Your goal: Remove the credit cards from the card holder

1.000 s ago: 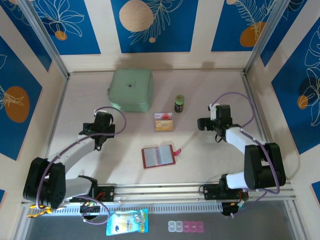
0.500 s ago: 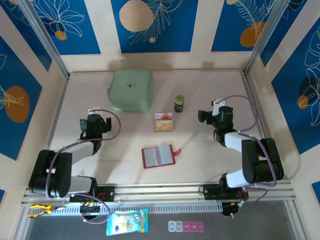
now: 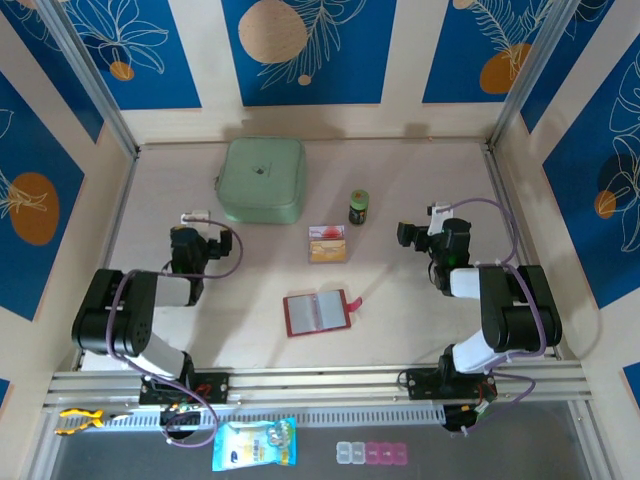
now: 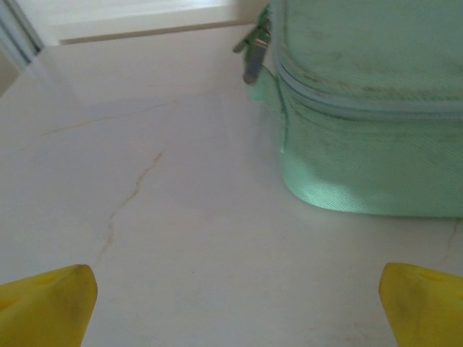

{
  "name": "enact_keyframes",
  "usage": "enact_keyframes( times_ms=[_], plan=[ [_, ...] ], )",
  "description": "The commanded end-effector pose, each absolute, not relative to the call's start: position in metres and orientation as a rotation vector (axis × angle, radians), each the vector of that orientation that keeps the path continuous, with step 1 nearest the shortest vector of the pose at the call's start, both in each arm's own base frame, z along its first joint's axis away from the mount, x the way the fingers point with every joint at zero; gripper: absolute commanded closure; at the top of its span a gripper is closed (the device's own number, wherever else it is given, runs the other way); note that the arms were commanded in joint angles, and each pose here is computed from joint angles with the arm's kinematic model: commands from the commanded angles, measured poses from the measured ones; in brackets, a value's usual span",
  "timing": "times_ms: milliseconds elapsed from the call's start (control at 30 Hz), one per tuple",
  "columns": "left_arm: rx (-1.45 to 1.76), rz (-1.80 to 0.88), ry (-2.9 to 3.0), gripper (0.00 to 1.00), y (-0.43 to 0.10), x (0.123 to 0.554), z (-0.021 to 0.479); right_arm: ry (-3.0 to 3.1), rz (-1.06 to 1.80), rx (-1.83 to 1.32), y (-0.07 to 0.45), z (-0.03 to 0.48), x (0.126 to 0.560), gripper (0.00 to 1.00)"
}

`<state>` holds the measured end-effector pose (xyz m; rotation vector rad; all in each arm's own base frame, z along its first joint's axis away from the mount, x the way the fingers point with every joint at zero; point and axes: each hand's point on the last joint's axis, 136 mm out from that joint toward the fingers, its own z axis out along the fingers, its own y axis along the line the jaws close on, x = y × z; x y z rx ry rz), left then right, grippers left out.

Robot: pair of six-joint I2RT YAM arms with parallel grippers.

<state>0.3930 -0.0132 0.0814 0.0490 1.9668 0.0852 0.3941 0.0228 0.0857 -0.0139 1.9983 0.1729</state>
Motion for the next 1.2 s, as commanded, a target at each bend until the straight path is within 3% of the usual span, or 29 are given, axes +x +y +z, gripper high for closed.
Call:
enact_keyframes(
  times_ms=[0, 1167],
  plan=[
    [0.093, 0.045, 1.900, 0.01, -0.019, 0.397, 0.091, 1.959, 0.194, -0.021, 0.026, 0.093, 0.397, 0.01],
    [0.163, 0.016, 1.895, 0.00, -0.032, 0.395, 0.092, 1.952, 0.208, -0.039, 0.029, 0.094, 0.396, 0.01]
  ],
)
